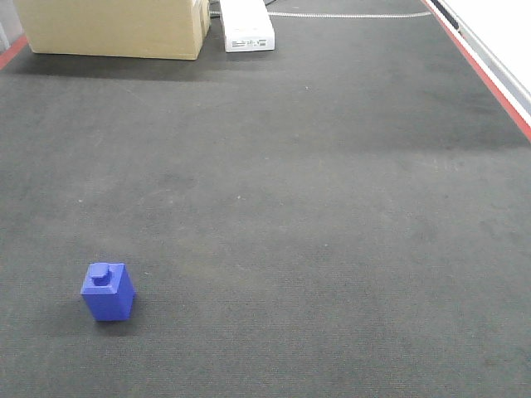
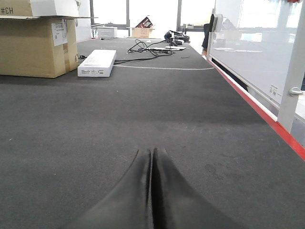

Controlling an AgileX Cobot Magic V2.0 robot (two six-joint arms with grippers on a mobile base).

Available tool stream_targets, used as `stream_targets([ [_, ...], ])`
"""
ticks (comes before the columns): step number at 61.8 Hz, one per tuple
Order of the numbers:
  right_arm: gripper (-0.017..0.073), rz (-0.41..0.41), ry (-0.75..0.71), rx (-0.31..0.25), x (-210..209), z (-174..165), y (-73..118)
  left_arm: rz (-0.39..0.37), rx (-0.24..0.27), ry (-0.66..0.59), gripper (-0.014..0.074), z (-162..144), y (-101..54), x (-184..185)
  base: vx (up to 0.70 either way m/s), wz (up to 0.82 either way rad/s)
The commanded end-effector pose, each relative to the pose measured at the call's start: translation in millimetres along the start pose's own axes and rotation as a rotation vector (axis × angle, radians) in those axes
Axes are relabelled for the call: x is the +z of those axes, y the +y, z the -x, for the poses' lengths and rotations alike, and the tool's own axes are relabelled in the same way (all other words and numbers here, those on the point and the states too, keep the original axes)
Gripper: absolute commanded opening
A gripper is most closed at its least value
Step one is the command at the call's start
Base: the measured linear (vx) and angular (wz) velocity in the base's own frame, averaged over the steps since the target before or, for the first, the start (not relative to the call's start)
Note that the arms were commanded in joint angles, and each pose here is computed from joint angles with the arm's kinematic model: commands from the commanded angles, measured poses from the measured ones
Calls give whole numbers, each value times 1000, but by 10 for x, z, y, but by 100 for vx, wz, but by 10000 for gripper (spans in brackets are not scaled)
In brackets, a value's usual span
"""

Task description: Pour parts from conveyor to right shelf

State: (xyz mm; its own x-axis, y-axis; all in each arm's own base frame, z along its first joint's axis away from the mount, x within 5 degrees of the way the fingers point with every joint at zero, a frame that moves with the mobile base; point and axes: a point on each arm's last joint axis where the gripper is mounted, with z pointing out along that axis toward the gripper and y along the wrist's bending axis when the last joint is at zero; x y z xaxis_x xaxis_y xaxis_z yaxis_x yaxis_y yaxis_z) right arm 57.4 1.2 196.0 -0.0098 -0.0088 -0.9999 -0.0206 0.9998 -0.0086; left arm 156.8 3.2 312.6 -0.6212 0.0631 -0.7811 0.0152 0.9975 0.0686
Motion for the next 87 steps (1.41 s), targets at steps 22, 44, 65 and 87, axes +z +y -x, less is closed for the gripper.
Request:
stream_targets([
  [22,-9,-4,-45,-6,15,8,-3,-188,134,268,523,753,-520,555,0,0],
  [44,-9,-4,-45,-6,15,8,-3,-171,160,467,523,751,-959,1158,0,0],
  [65,-9,-4,-45,-6,15,8,-3,-151,138,597,523,567,-1037,1486,0,0],
  [87,-9,-4,-45,-6,15,8,-3,-139,114,721,523,380,-1099,1719,0,0],
])
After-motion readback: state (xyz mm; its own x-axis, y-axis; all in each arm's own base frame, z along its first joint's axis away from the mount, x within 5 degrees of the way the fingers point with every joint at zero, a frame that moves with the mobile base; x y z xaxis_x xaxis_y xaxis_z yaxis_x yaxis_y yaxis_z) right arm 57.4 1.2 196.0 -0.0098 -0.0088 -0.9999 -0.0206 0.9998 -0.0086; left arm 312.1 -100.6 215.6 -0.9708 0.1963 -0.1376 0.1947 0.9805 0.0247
